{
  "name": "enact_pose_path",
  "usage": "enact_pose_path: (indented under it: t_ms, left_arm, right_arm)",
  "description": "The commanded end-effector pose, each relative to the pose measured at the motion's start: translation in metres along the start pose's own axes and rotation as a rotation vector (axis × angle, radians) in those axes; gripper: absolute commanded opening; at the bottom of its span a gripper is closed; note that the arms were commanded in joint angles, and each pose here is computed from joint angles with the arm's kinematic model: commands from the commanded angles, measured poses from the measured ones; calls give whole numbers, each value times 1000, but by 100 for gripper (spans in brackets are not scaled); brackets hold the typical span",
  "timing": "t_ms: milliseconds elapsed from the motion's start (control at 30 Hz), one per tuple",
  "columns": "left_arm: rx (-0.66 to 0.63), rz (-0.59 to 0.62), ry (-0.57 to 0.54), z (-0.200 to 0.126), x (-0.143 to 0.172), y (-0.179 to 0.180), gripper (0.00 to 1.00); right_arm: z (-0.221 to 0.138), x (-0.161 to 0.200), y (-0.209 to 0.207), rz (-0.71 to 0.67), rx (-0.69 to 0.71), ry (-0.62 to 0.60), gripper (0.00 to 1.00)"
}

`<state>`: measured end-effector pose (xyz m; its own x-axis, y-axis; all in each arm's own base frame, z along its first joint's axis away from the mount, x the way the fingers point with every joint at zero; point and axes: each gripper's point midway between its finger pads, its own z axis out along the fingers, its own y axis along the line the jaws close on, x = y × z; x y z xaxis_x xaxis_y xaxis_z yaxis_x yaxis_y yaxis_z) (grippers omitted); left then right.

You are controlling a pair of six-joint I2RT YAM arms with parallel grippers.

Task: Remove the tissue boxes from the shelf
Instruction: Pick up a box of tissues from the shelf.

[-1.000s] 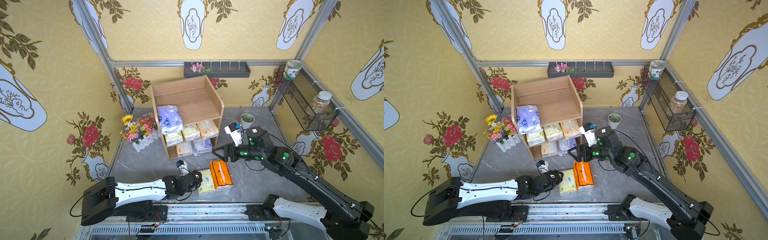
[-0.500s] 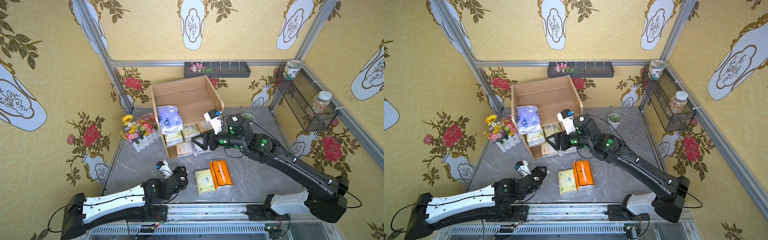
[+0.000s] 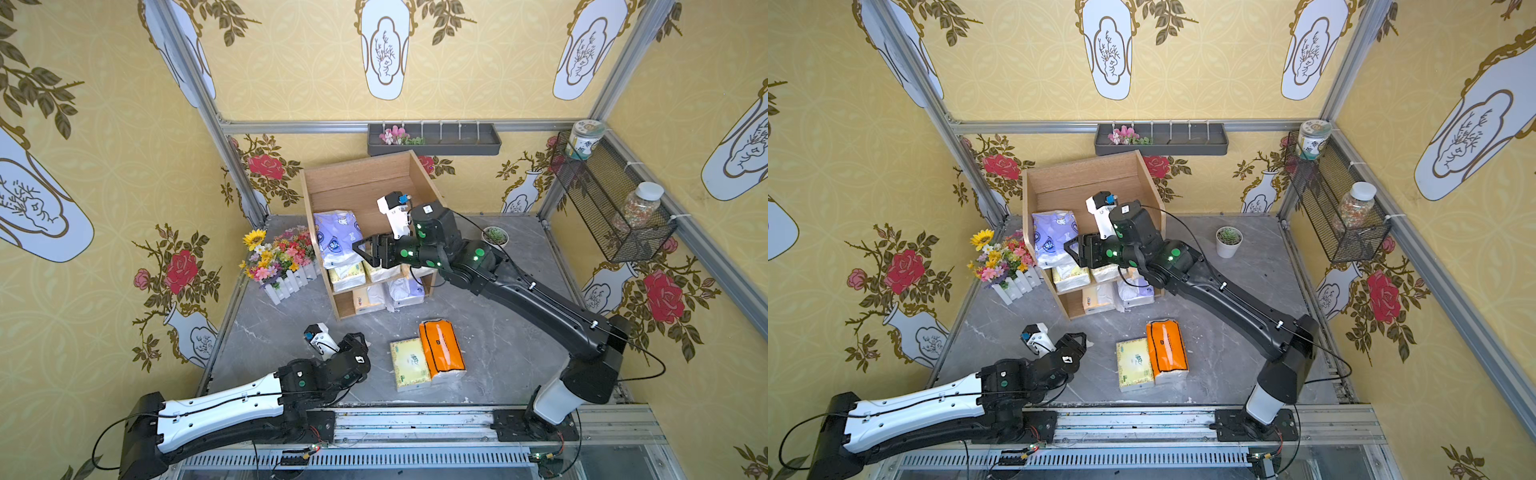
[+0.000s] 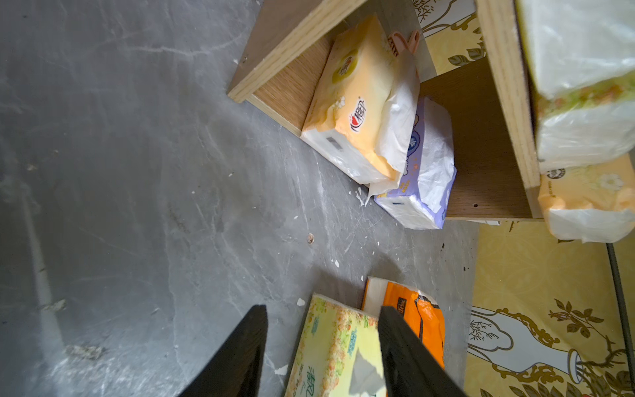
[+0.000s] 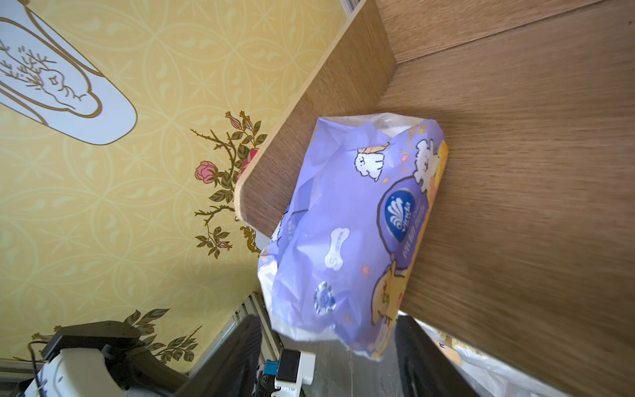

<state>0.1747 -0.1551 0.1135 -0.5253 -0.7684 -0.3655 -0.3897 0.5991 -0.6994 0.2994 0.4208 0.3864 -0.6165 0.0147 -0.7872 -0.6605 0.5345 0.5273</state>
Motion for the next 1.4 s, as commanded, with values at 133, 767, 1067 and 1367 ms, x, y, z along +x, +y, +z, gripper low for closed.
enact_pose_path:
  t_ms: [133,767,1067,1367]
  left_arm:
    - [2,-1,-23,0,-4,0,58]
    - [-11,22,-31,3,-4,-2,60]
    - [39,7,-7,6,-8,-8,60]
    - [74,-3,-37,0,-18,-18,61]
  right_arm:
    - [20,-1,-6,-6,28,15,50]
    - [-10,-5,-8,54,20,-10,0]
    - [-64,11,12,42,-78,-46,0]
    - [-107,40,10,3,-70,-32,0]
